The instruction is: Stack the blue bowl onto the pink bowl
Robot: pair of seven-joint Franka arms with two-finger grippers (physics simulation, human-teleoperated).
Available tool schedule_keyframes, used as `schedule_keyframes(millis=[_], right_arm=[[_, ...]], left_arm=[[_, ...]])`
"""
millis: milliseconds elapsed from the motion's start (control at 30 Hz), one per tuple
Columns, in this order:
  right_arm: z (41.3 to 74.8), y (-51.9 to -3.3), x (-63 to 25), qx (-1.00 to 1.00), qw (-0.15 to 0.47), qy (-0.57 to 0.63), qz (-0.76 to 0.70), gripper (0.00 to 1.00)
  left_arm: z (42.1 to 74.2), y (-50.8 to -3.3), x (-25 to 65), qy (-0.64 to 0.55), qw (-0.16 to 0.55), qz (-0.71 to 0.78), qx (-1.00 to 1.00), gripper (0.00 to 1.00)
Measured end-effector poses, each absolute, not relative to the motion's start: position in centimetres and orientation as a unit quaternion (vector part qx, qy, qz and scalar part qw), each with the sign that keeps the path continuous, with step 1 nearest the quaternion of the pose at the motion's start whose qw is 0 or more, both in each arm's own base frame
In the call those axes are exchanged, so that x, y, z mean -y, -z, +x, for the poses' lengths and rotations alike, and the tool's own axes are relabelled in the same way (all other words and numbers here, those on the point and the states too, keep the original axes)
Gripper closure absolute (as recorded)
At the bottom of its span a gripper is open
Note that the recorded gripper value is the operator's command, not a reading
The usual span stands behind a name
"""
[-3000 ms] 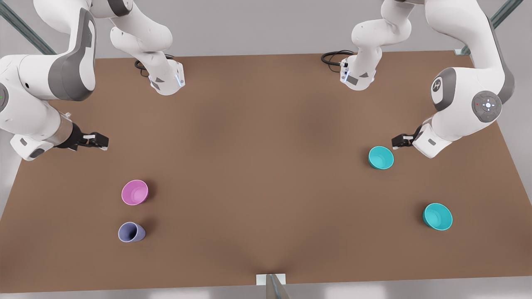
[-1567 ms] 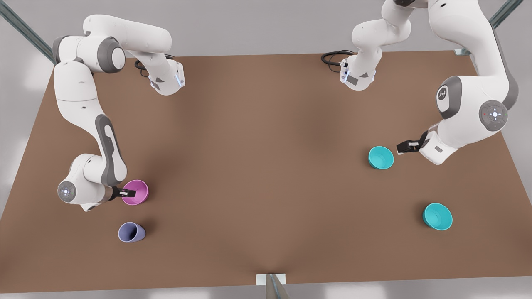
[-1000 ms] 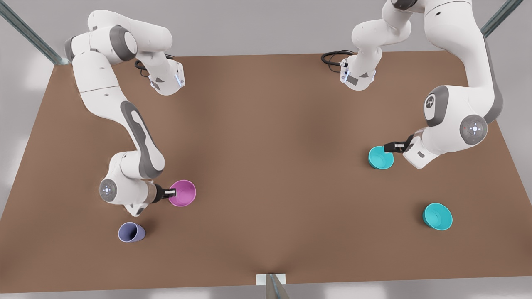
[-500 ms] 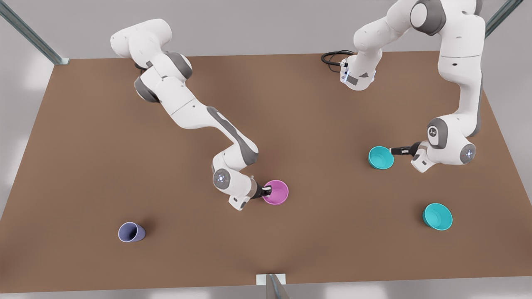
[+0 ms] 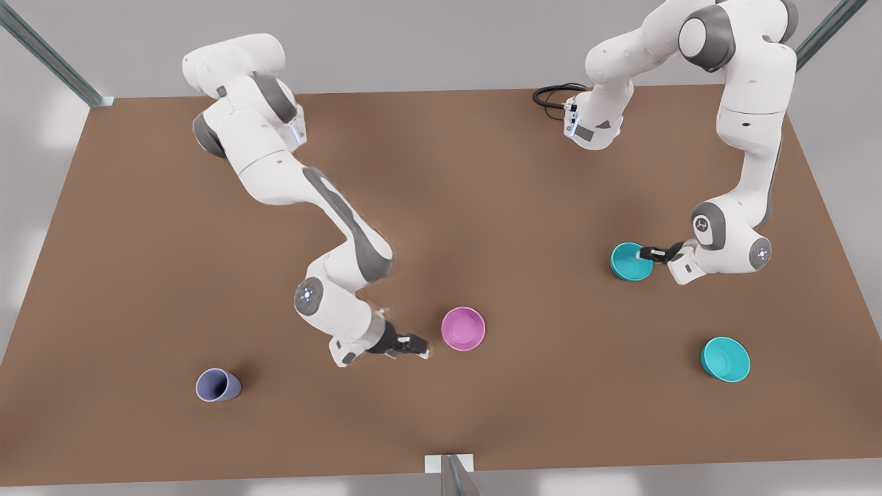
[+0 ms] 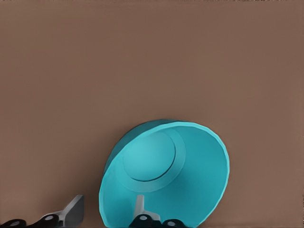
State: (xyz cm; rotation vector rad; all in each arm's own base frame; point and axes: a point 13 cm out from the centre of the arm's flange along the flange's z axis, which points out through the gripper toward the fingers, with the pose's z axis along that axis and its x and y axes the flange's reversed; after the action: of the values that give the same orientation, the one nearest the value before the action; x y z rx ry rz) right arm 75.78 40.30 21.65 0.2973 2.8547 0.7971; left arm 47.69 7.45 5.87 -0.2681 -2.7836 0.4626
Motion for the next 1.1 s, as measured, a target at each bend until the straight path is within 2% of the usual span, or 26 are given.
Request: schedule_keyframes(millis=[33, 100, 167, 233, 300, 367, 500, 567, 600, 667, 733, 833, 1100], right_arm=[[77.6, -23.6, -34.1, -0.957, 0.074, -0.253, 0.124, 0.00], [78.6, -24.4, -21.3, -0.968, 0.045, -0.192, 0.153, 0.00], [77.5, -25.1, -9.1, -0.978, 0.016, -0.121, 0.168, 0.00], [75.3, -30.5, 1.1, -0.983, 0.014, -0.070, 0.170, 0.00], [70.4, -39.0, 4.4, -0.988, 0.011, -0.039, 0.148, 0.00], [65.8, -46.1, 4.2, -0.993, 0.016, -0.017, 0.114, 0.00], [60.4, -52.1, 2.8, -0.998, 0.004, 0.014, 0.056, 0.00], [56.9, -51.5, 1.6, -0.999, -0.018, 0.025, 0.029, 0.00], [56.6, -50.6, 1.0, -0.999, -0.027, 0.026, 0.014, 0.00], [57.0, -48.7, 0.2, -0.999, -0.043, 0.026, -0.008, 0.00], [57.6, -47.7, 0.6, -0.998, -0.049, 0.023, -0.018, 0.00], [58.6, -46.2, 2.5, -0.998, -0.055, 0.014, -0.018, 0.00], [59.4, -45.2, 2.4, -0.997, -0.053, 0.000, -0.051, 0.00]], left_arm=[[47.8, -5.9, -7.3, -0.164, 0.149, -0.098, 0.970, 0.79], [48.0, -6.0, -7.2, -0.169, 0.143, -0.108, 0.969, 0.79], [48.4, -6.3, -7.3, -0.169, 0.136, -0.117, 0.969, 0.79], [49.5, -7.6, -7.6, -0.166, 0.122, -0.127, 0.970, 0.79], [51.7, -10.5, -6.7, -0.165, 0.101, -0.137, 0.972, 0.79], [53.6, -14.6, -1.0, -0.156, 0.083, -0.177, 0.968, 0.79], [57.7, -19.0, 18.0, -0.143, 0.063, -0.274, 0.949, 0.79], [60.6, -19.6, 27.5, -0.139, 0.051, -0.297, 0.943, 0.79], [61.2, -19.4, 31.6, -0.136, 0.049, -0.300, 0.943, 0.79], [60.6, -17.6, 36.1, -0.124, 0.066, -0.287, 0.948, 0.79], [59.4, -15.3, 37.9, -0.108, 0.088, -0.261, 0.955, 0.79], [59.4, -13.9, 38.5, -0.093, 0.101, -0.205, 0.969, 0.79], [61.9, -13.4, 38.7, -0.084, 0.098, -0.066, 0.989, 0.79]])
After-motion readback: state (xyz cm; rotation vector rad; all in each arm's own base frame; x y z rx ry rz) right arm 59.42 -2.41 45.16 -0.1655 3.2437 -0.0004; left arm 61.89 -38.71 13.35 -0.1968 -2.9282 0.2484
